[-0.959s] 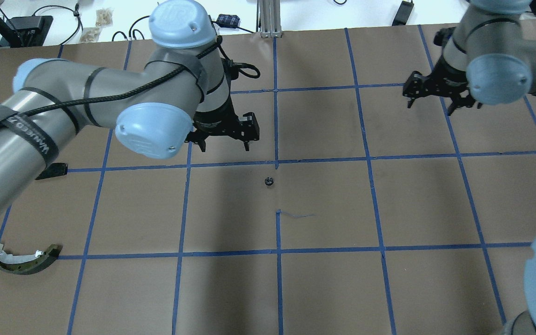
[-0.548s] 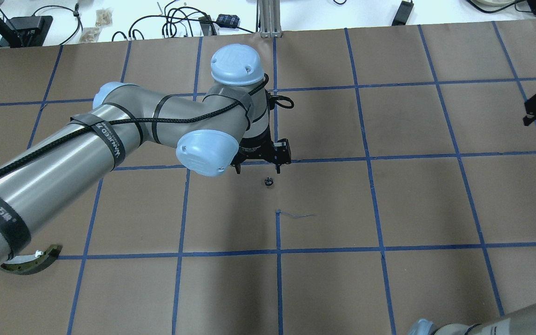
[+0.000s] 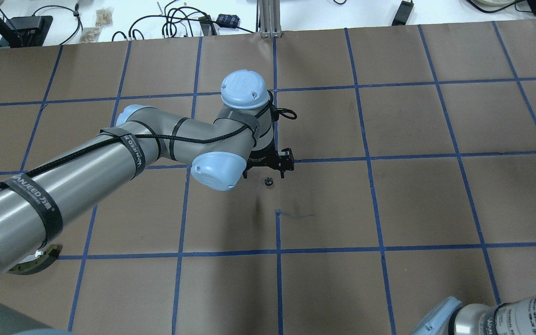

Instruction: Place bearing gear from tray to pile

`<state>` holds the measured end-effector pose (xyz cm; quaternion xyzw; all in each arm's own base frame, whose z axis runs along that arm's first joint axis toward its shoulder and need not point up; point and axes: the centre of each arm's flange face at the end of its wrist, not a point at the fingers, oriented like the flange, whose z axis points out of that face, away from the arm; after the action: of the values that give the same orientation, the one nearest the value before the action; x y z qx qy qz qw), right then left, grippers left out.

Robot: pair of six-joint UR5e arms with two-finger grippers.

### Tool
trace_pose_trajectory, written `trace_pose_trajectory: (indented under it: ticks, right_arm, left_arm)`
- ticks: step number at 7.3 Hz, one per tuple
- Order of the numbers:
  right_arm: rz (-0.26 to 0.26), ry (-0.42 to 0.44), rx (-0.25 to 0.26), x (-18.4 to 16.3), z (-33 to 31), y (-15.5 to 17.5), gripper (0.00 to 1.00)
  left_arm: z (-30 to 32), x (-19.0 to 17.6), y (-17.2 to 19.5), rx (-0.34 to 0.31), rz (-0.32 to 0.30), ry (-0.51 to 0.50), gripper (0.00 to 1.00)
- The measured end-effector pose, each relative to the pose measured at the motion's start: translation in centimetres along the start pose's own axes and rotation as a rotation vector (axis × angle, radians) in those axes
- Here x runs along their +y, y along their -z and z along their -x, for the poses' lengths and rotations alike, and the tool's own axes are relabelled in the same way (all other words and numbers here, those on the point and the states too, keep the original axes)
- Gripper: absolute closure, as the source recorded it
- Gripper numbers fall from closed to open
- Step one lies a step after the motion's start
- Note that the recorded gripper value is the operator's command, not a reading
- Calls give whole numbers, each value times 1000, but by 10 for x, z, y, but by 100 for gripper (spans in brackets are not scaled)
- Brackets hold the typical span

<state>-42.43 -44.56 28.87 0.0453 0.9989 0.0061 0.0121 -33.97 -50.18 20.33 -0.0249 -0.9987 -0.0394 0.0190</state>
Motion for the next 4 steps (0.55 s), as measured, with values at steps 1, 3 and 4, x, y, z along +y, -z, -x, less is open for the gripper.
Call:
trace_pose_trajectory:
  ticks: [1, 3, 4]
  right_arm:
    - [-1, -11, 8, 0, -24, -21, 0]
    - [12, -42, -7, 2, -58, -63, 2]
    - [21, -50, -19, 4, -66, -77, 6]
  left_arm:
    - [1, 0, -12, -5, 15, 5, 6]
    - [1, -1, -25, -11, 30, 8, 37]
    - [1, -2, -27, -13, 34, 6, 38]
